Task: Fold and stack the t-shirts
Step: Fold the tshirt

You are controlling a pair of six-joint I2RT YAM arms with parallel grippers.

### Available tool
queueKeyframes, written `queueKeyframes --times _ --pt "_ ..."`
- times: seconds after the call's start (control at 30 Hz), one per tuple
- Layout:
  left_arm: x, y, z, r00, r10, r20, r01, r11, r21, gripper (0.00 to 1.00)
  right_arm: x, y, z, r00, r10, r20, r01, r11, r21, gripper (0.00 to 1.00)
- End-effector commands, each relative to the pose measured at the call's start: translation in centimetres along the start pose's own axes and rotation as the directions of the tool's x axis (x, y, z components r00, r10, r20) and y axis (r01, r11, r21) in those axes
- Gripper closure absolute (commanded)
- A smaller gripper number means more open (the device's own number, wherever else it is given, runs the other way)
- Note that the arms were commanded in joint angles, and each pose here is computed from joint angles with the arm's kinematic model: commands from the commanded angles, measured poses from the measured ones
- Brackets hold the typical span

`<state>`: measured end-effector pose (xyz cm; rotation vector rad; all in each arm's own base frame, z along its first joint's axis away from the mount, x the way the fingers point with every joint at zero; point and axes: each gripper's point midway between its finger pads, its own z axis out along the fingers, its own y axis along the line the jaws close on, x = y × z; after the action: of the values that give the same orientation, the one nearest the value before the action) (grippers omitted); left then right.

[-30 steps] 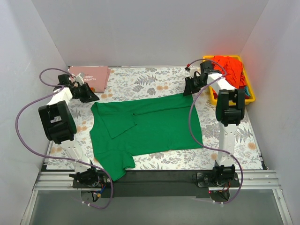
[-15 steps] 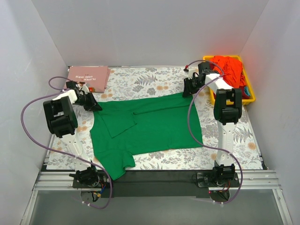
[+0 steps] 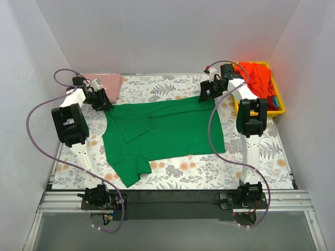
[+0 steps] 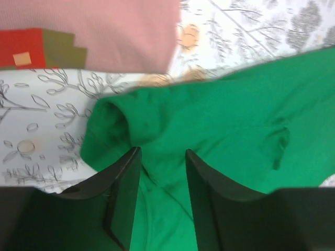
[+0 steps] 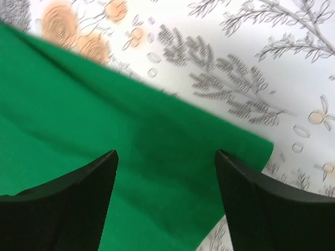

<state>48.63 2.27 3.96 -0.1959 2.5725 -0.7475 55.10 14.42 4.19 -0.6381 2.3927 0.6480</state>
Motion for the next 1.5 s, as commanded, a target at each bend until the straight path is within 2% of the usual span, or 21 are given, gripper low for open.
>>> queueKeyframes --times 0.0,0.07,0.17,0.2,0.27,0.3,0.37,0.4,0.43,0.5,0.53,0.6,0.63,0.67,0.7,0.77,0.97,1.1,1.4,1.47 --pt "-2.8 -5.2 -6.6 0.98 0.173 0.096 -0.18 0.982 0.063 0.61 -4.0 3.8 -6.4 0.984 -0.139 0.112 0.144 0.989 -0.037 0.11" --pt "-2.8 -7.7 -9.9 0.961 0.242 0.134 -0.254 0.964 0.075 0.56 -5.7 6.5 -10.6 0.961 -0.218 0.17 0.227 0.973 -0.033 0.05" --pt "0.6 -9.4 -12.2 0.936 0.337 0.105 -0.348 0.931 0.109 0.53 -3.9 9.4 -14.5 0.936 -0.32 0.146 0.33 0.943 -0.046 0.04" --pt "2.8 -10.1 -13.4 0.914 0.395 0.094 -0.405 0.906 0.122 0.52 -2.4 10.1 -15.2 0.94 -0.324 0.103 0.332 0.941 -0.064 0.05" --pt "5.6 -10.5 -14.1 0.887 0.456 0.072 -0.462 0.875 0.145 0.52 0.8 11.4 -16.3 0.913 -0.407 0.036 0.409 0.909 -0.077 0.13" --pt "7.2 -10.9 -15.3 0.847 0.526 0.069 -0.531 0.836 0.142 0.52 2.8 11.8 -16.5 0.906 -0.422 -0.011 0.42 0.903 -0.093 0.17" --pt "11.2 -9.9 -14.9 0.842 0.539 -0.002 -0.532 0.831 0.161 0.55 7.3 12.6 -16.9 0.875 -0.476 -0.089 0.465 0.877 -0.118 0.24" --pt "12.9 -9.5 -14.9 0.829 0.558 -0.03 -0.546 0.82 0.169 0.57 8.7 12.8 -17.0 0.862 -0.493 -0.117 0.479 0.869 -0.126 0.27" --pt "13.9 -9.4 -15.5 0.793 0.609 -0.027 -0.599 0.786 0.151 0.58 10.1 13.3 -17.0 0.844 -0.518 -0.141 0.501 0.854 -0.139 0.28" --pt "17.5 -8.7 -14.9 0.777 0.625 -0.081 -0.606 0.776 0.176 0.59 14.3 13.6 -17.2 0.797 -0.563 -0.22 0.539 0.827 -0.162 0.32" --pt "18.2 -9.0 -15.6 0.744 0.665 -0.069 -0.65 0.743 0.156 0.59 15.8 14.2 -17.0 0.773 -0.586 -0.242 0.556 0.81 -0.185 0.33" --pt "21.1 -8.4 -14.9 0.69 0.713 -0.121 -0.696 0.7 0.159 0.6 18.4 14.6 -17.2 0.741 -0.612 -0.275 0.579 0.791 -0.199 0.36" --pt "21.7 -8.6 -15.2 0.664 0.739 -0.115 -0.726 0.674 0.138 0.6 18.9 15.0 -17.1 0.726 -0.63 -0.274 0.597 0.776 -0.203 0.37" --pt "23.3 -8.1 -14.8 0.658 0.739 -0.147 -0.725 0.674 0.14 0.61 19.0 15.2 -17.4 0.713 -0.646 -0.272 0.619 0.763 -0.186 0.4" --pt "23.9 -8.4 -14.4 0.636 0.757 -0.15 -0.743 0.653 0.147 0.61 19.1 15.2 -17.1 0.705 -0.657 -0.267 0.635 0.752 -0.174 0.41" --pt "24.8 -8.7 -14.3 0.623 0.766 -0.157 -0.752 0.642 0.148 0.62 20.6 15.6 -16.7 0.678 -0.675 -0.292 0.652 0.735 -0.187 0.45" --pt "25.4 -9.1 -14.1 0.632 0.755 -0.171 -0.739 0.655 0.161 0.62 23.3 14.2 -15.7 0.618 -0.701 -0.356 0.697 0.698 -0.166 0.51" --pt "25.7 -9.1 -14.0 0.621 0.762 -0.185 -0.743 0.647 0.169 0.62 24.4 12.9 -15.1 0.585 -0.71 -0.391 0.724 0.675 -0.142 0.52" --pt "27.3 -8.0 -14.0 0.58 0.781 -0.231 -0.767 0.619 0.17 0.58 25.7 11.9 -14.1 0.566 -0.708 -0.421 0.73 0.669 -0.144 0.52" --pt "27.8 -7.7 -14.0 0.569 0.788 -0.237 -0.774 0.61 0.169 0.57 26.2 11.7 -14.0 0.56 -0.705 -0.435 0.726 0.67 -0.153 0.57"
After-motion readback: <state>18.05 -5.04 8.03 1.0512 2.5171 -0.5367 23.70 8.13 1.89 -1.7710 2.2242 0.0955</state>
